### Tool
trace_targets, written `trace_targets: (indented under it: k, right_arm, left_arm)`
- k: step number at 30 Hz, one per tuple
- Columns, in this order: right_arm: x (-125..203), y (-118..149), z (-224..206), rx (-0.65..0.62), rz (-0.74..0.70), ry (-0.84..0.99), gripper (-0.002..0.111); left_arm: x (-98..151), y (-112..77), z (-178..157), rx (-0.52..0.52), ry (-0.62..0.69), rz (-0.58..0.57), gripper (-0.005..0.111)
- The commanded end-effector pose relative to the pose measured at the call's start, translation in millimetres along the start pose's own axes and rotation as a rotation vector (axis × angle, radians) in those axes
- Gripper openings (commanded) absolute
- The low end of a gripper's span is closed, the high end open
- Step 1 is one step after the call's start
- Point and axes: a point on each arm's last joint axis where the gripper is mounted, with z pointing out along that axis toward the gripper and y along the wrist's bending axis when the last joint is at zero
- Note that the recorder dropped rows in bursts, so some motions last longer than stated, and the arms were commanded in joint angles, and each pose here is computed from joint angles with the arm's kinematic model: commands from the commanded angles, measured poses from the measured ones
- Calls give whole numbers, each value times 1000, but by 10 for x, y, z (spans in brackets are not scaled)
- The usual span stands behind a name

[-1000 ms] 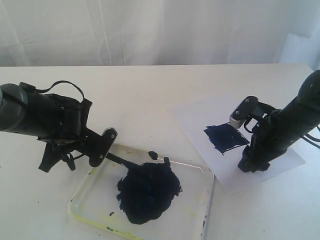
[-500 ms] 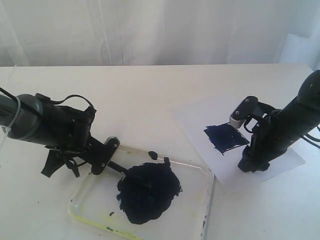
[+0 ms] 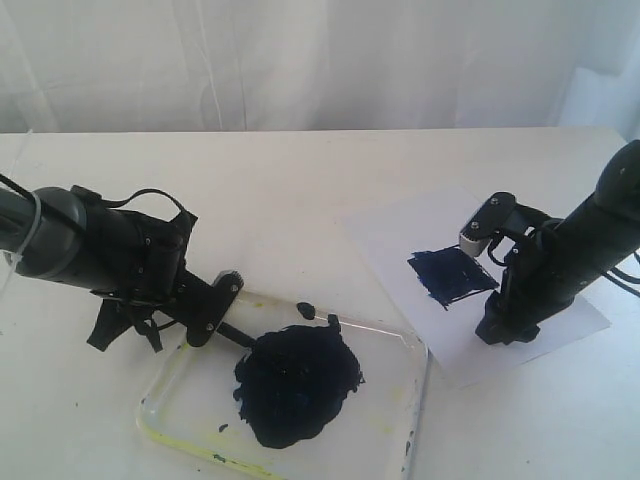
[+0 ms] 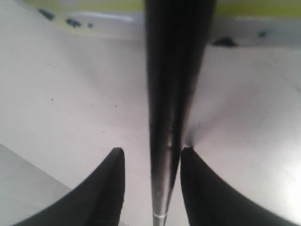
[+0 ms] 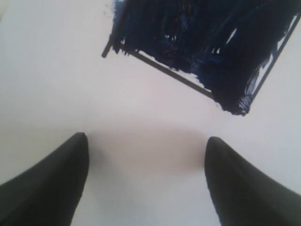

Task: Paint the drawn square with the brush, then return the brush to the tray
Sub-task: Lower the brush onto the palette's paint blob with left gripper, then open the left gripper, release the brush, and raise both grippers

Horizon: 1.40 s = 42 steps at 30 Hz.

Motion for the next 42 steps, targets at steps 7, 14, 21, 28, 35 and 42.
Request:
trace_targets:
  k: [7,14,21,28,35,42]
  right_arm:
    - [28,18,33,-12,24,11,77]
    - [22,18,18,-9,27,7,78]
    - [-63,19,-235,53,17,-51,78]
    - [-147,54,-562,112,94,-126,78]
    - [-205,119,-885,150,239,-211,68]
    - [-225,210,-1074,89,450,-230,5]
  left_arm:
    - [66,-14,-7,10,88,21,63]
    - [85,-12,-13,9,105,8,67]
    - [184,69,-163,-35,107,-28,67]
    - [360,186,-430,-116,101,-188,66]
    - [625,255,-760,-205,123,-573,24]
    - [963,208,-908,-238,134,-1131,0]
